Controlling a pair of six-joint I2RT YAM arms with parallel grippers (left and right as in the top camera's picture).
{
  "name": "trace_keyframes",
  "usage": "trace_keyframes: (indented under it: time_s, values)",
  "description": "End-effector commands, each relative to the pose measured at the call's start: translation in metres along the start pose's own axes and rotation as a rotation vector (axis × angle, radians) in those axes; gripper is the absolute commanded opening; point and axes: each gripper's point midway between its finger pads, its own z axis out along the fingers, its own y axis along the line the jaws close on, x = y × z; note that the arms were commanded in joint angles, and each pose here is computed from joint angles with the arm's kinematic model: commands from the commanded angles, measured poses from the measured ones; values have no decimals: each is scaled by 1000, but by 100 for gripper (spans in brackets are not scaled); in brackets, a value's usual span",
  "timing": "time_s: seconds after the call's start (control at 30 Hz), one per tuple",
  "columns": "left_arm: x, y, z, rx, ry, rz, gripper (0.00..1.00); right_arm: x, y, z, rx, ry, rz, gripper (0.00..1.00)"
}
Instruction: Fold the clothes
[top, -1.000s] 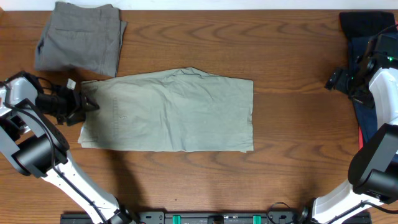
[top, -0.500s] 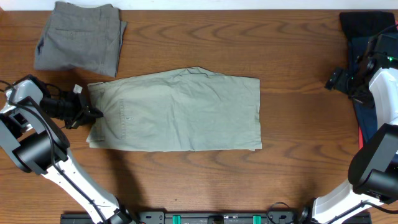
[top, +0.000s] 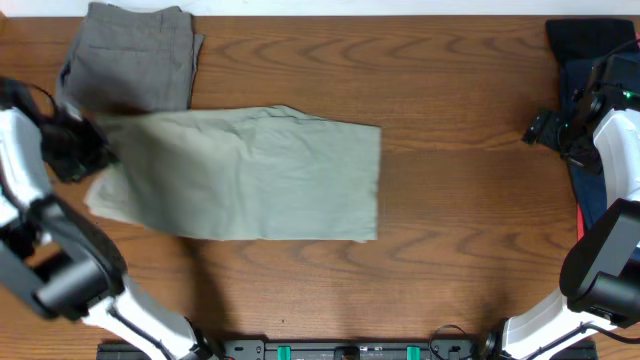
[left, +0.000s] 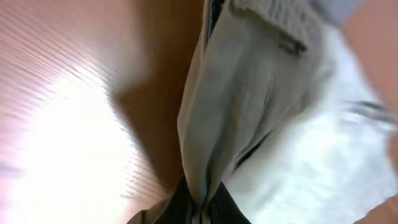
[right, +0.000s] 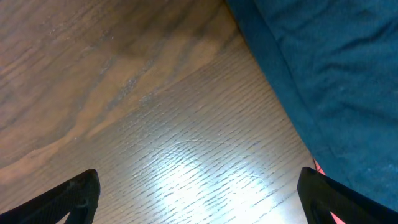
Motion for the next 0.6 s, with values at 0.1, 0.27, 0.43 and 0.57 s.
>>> trace_keyframes:
  time_s: [0.1, 0.27, 0.43, 0.57]
  values:
    - [11, -64, -78, 28, -209, 134, 6, -5, -3, -7, 6, -24, -4, 99]
    - [45, -116, -97, 72, -236, 258, 6, -5, -3, -7, 6, -24, -4, 99]
    - [86, -161, -91, 110, -173, 358, 6, -5, -3, -7, 6, -24, -4, 99]
    - [115, -190, -73, 125, -104, 425, 6, -5, -3, -7, 6, -24, -4, 99]
